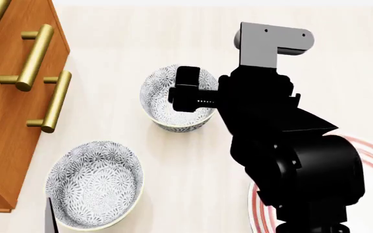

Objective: Pick up the bowl and put it in the front on the plate.

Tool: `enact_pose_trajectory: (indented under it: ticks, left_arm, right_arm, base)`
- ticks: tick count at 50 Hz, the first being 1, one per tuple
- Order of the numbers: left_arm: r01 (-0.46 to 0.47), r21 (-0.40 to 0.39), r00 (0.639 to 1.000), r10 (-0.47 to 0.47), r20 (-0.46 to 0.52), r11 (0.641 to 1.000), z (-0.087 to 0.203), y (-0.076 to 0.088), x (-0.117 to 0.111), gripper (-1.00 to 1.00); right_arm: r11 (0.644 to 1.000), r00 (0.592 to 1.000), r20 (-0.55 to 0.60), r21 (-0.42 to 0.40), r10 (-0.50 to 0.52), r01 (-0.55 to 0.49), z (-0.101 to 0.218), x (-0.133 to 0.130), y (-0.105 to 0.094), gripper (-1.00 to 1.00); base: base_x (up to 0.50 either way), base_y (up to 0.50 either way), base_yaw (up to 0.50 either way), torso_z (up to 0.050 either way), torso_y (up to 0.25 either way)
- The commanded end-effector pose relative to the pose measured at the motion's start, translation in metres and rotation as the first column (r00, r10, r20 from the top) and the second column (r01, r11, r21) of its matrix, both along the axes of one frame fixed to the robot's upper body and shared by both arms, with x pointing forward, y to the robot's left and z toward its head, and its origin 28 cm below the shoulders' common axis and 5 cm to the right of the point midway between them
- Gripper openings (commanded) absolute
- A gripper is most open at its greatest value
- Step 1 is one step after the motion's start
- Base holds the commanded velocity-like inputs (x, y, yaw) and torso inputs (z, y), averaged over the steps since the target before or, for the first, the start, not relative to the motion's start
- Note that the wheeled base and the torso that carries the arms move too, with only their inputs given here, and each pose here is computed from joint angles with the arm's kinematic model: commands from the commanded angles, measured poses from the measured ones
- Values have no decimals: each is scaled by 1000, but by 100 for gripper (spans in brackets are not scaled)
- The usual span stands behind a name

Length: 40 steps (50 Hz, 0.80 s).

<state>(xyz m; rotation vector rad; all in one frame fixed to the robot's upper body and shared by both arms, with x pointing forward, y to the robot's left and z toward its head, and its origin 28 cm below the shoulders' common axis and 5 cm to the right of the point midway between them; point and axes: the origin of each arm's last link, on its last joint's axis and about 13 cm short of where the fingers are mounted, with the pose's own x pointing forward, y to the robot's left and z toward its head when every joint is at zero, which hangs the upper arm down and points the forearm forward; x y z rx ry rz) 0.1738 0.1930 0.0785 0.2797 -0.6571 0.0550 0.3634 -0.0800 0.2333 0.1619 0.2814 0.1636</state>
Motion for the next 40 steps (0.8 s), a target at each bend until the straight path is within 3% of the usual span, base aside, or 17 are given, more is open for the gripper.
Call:
enact_pose_trajectory:
  ticks: [1,40]
  left_arm:
    - [3,5,1000,-3,-5,1000,-1,0,0,100]
    - [12,13,1000,-12,-20,1000,-3,-2,0,100]
  right_arm:
    - [1000,1000,-25,15,5,-4,-8,-1,1,100]
    - [999,998,-61,35,-2,4,-24,6,5,100]
  base:
    - [0,0,0,0,0]
    - [0,0,0,0,0]
